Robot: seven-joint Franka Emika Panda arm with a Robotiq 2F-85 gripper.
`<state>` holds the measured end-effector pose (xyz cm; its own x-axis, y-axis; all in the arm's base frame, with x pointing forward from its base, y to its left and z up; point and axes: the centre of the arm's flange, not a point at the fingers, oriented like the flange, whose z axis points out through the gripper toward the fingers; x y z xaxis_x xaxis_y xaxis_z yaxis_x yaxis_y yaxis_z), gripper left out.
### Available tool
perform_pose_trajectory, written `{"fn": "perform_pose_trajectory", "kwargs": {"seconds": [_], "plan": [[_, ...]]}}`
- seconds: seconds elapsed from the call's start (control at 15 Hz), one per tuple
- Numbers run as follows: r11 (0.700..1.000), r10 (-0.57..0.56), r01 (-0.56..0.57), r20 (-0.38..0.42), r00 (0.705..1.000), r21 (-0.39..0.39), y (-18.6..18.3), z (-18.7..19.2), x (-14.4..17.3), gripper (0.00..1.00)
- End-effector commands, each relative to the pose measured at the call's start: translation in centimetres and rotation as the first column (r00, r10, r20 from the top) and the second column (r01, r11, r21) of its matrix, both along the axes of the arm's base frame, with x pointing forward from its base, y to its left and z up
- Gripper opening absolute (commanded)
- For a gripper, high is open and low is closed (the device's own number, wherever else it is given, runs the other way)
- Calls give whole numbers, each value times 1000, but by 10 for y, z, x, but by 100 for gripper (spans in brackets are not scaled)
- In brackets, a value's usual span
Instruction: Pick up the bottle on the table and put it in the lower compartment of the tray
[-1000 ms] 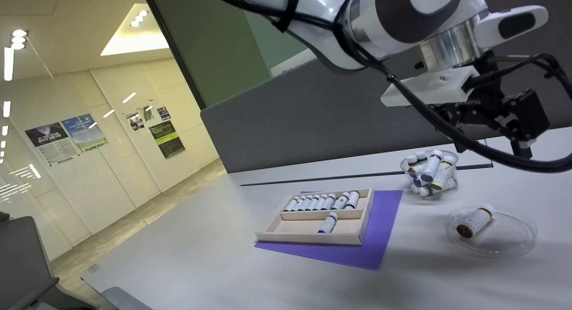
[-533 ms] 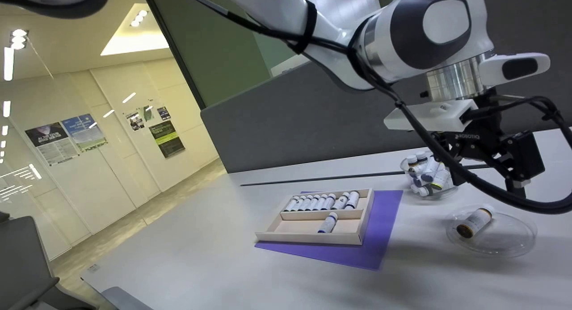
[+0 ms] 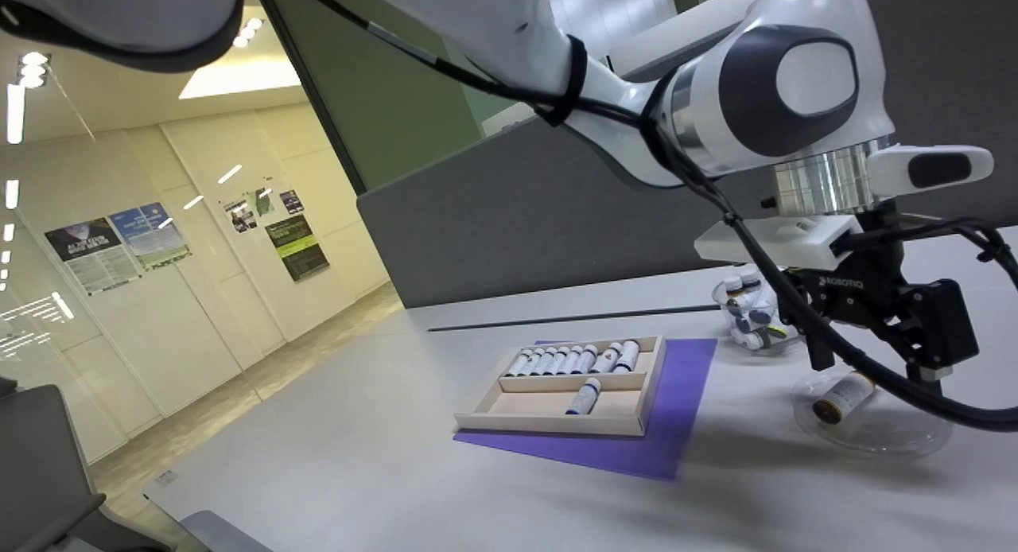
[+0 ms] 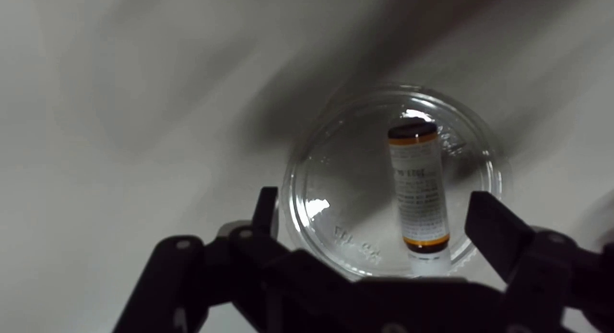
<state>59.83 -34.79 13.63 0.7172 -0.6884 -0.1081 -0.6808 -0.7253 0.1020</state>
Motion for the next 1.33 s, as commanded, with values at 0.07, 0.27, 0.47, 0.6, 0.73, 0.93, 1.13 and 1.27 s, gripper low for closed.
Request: {"fn": "perform_pose_trajectory", "kwargs": {"seconds": [0.07, 0.27, 0.47, 0.6, 0.73, 0.93, 1.13, 1.27], "plan": [[1000, -29, 29, -43, 999, 0, -10, -6, 10, 100], [1000, -25, 25, -49, 999, 4, -10, -10, 10, 67], [1000, -27, 28, -51, 998, 7, -11, -12, 10, 42], [1000, -26, 27, -52, 998, 8, -11, -12, 11, 27], [1000, -27, 28, -53, 998, 8, -11, -13, 11, 12], [999, -30, 31, -56, 998, 12, -12, -12, 11, 4], [999, -36, 38, -69, 997, 33, -13, -6, 13, 5], [998, -32, 37, -91, 995, 60, -9, 15, 19, 5]]}}
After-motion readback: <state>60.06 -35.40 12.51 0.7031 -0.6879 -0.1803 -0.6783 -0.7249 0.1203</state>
